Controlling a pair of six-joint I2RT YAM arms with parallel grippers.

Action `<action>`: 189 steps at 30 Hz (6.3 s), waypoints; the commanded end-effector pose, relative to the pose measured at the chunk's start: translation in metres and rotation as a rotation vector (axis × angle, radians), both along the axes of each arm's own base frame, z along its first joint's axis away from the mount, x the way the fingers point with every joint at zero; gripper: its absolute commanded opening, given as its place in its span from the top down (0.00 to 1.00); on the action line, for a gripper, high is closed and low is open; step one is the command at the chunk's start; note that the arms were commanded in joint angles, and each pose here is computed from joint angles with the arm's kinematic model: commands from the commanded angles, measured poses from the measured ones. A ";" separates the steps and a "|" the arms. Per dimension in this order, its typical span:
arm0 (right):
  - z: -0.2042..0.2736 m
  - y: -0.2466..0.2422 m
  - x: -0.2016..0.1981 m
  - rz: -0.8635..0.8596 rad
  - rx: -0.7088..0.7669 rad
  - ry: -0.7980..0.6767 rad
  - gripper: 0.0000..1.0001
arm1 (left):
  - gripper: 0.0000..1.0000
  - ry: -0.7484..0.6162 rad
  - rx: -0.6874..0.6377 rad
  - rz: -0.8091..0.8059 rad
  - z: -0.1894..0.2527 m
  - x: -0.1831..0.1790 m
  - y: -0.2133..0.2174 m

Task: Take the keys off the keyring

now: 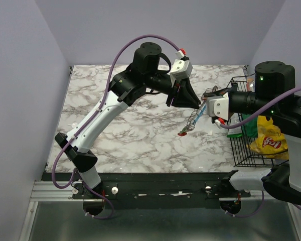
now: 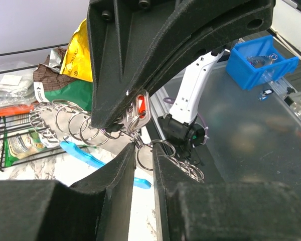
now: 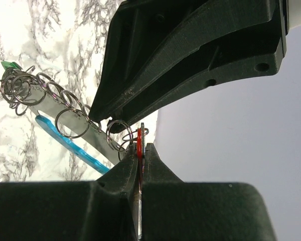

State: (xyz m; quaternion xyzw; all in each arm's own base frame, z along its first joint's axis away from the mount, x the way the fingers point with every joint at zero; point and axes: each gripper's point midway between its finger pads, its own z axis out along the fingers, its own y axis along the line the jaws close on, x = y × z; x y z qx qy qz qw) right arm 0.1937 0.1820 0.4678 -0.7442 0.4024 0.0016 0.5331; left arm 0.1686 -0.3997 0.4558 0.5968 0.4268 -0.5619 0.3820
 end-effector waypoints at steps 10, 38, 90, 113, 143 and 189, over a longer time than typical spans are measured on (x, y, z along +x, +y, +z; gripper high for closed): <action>-0.009 -0.005 -0.007 -0.002 -0.017 0.036 0.99 | 0.93 0.011 -0.031 -0.022 0.012 -0.002 -0.006; -0.121 -0.035 0.046 -0.204 -0.344 0.078 0.99 | 1.00 -0.032 0.232 0.584 -0.049 0.076 0.034; -0.099 0.051 -0.033 0.228 0.041 0.375 0.99 | 1.00 -0.504 0.504 0.703 -0.101 0.100 0.068; -0.061 0.015 0.083 -0.401 0.228 0.070 0.99 | 1.00 -0.473 0.521 0.690 -0.112 0.096 0.068; -0.105 0.012 0.020 -0.122 0.018 0.136 0.99 | 0.54 -0.047 0.136 0.297 -0.071 0.063 0.046; -0.085 0.006 0.020 -0.131 0.072 0.124 0.99 | 0.68 0.174 0.081 -0.127 -0.072 -0.003 0.007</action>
